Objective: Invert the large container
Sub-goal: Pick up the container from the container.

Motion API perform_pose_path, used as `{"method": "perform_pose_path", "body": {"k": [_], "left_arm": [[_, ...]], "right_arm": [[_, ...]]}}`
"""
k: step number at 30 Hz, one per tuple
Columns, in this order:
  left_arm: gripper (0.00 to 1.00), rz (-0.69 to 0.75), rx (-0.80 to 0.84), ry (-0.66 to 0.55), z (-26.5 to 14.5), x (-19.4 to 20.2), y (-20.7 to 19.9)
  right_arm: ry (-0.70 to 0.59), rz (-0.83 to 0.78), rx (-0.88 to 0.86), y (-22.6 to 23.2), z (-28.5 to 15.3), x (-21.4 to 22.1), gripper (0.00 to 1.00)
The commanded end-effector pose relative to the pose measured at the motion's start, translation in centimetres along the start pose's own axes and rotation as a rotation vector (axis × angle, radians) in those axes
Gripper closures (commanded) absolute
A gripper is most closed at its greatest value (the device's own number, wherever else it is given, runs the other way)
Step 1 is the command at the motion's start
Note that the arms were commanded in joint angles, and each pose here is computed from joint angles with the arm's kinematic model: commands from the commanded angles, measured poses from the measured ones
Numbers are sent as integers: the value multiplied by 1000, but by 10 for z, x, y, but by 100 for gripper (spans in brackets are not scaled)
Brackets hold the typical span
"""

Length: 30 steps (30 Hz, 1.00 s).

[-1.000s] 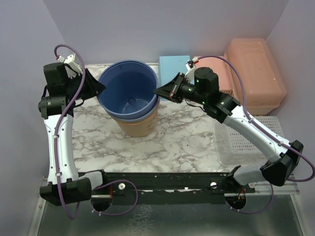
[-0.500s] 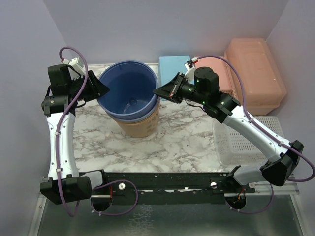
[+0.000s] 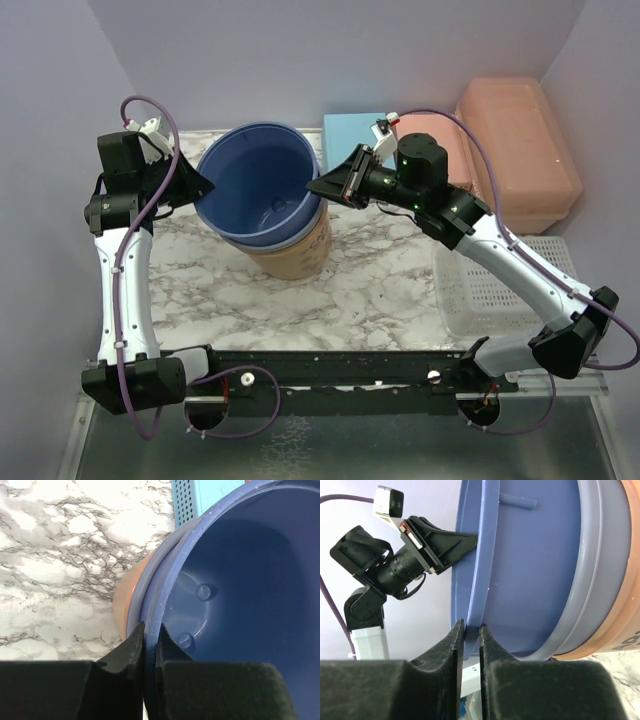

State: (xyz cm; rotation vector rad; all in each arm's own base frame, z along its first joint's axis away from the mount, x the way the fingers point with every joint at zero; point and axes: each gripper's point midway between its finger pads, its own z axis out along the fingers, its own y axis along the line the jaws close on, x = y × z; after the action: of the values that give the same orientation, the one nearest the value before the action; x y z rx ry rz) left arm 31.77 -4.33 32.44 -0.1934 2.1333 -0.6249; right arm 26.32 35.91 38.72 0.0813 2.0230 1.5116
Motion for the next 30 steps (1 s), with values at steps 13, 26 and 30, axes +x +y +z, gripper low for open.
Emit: {"method": "perform_pose_path", "body": {"k": [13,26,30], "left_arm": [[100,-37,313,-224,-45,-61,-88],[100,-71,316,-288,-49,-72,-91],[100,-70,310,-302,-50,-75,-91]], "right_arm": [[-14,-100,2,17,1,-17,55],[-73,-122,107,-11,-5,-22,26],[-71,-134,94,-7,-7,-21,25]]}}
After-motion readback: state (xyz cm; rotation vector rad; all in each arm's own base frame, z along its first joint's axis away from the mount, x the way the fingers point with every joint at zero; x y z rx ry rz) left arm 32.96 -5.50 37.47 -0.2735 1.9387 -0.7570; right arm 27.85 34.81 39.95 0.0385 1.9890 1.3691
